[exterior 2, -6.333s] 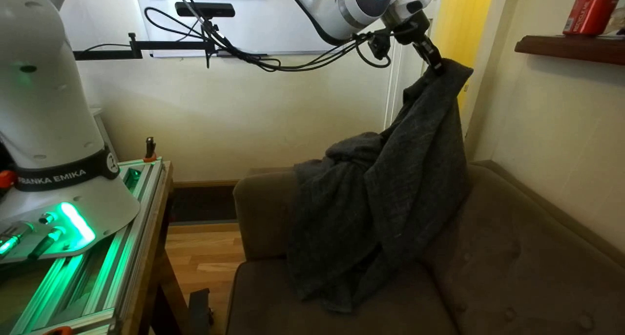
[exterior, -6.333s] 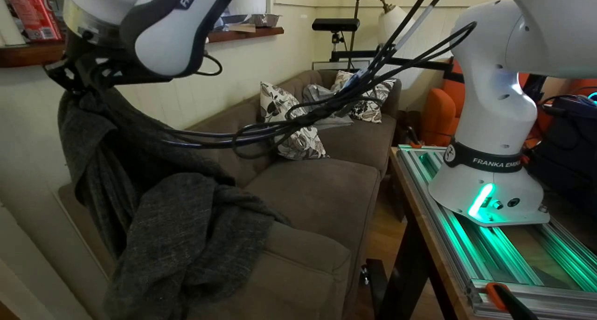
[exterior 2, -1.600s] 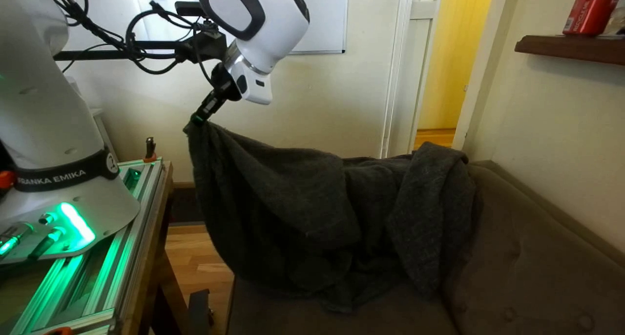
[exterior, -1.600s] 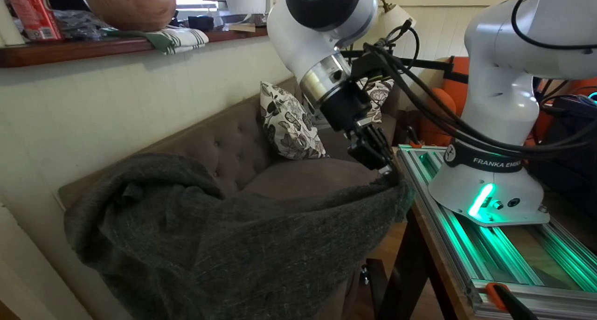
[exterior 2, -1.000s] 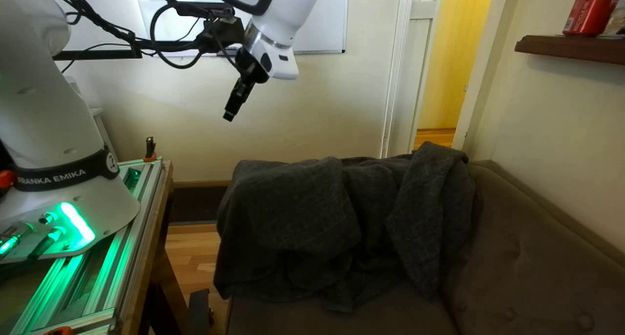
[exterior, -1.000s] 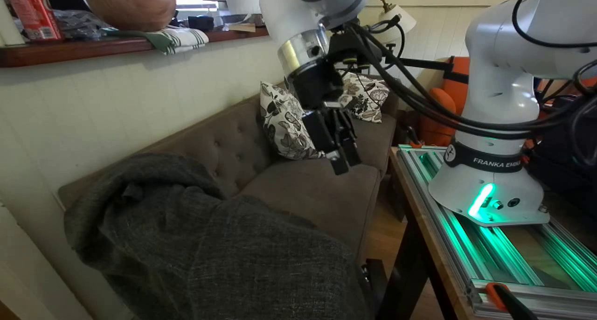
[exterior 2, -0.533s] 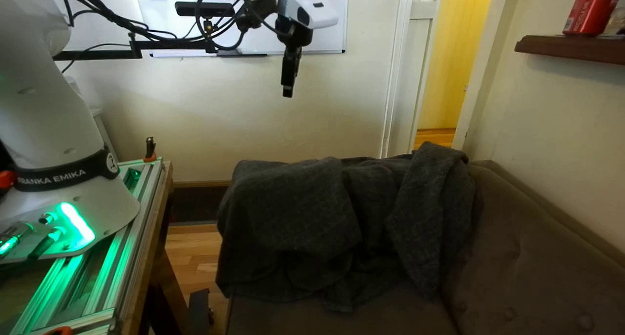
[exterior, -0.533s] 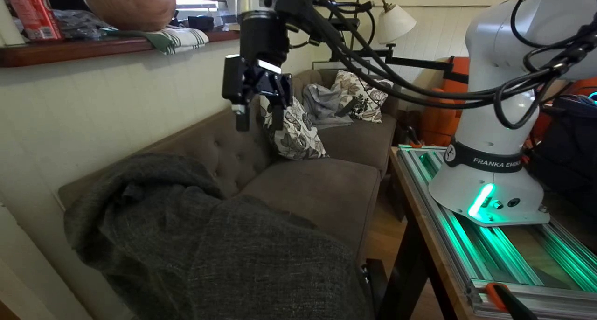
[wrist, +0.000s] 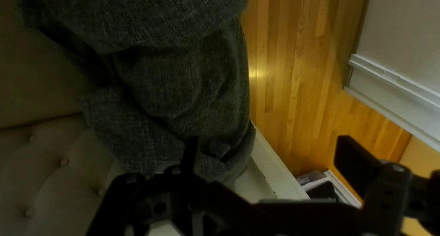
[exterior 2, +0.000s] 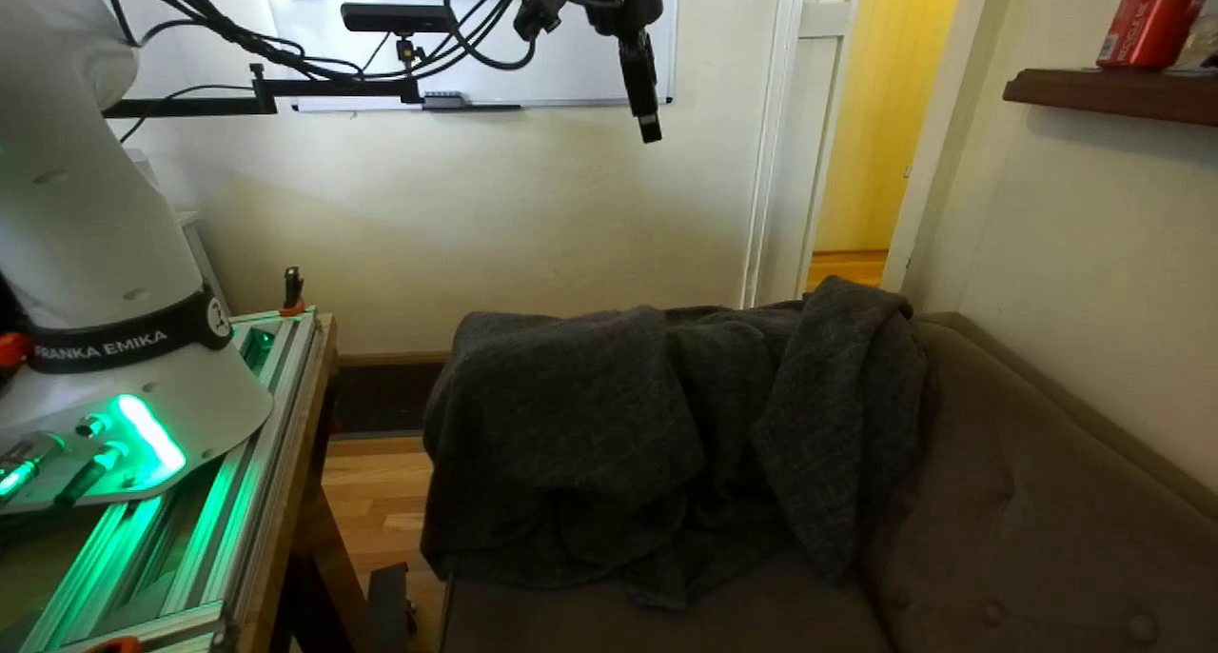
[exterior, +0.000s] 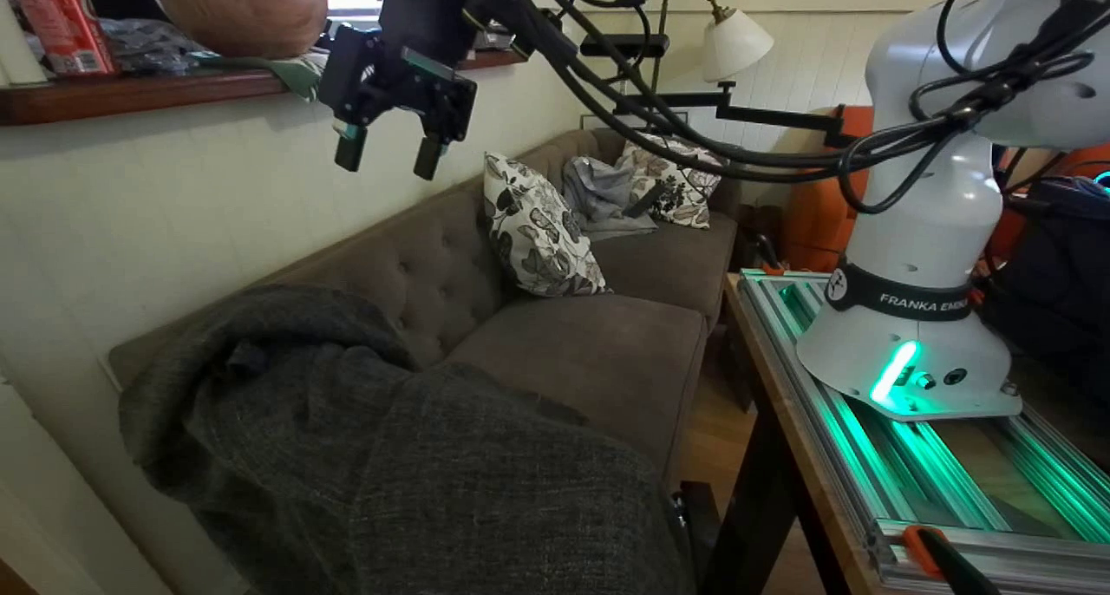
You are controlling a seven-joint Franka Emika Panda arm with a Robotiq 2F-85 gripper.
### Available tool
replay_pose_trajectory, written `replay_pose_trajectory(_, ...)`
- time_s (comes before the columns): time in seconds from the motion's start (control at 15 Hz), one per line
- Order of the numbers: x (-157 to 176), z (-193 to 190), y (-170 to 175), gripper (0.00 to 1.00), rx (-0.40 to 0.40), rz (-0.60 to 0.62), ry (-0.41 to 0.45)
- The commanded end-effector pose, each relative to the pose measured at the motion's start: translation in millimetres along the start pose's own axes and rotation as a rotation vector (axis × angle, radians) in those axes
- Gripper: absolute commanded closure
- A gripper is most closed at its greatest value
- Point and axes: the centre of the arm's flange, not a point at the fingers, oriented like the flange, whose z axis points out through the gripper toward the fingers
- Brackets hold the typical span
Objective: Spread the blanket over the armrest of the chair
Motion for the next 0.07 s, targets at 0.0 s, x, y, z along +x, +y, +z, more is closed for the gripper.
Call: replay_pose_trajectory(0.0,0.6,-0.4,0.1,0.00,0.001,0.000,0.005)
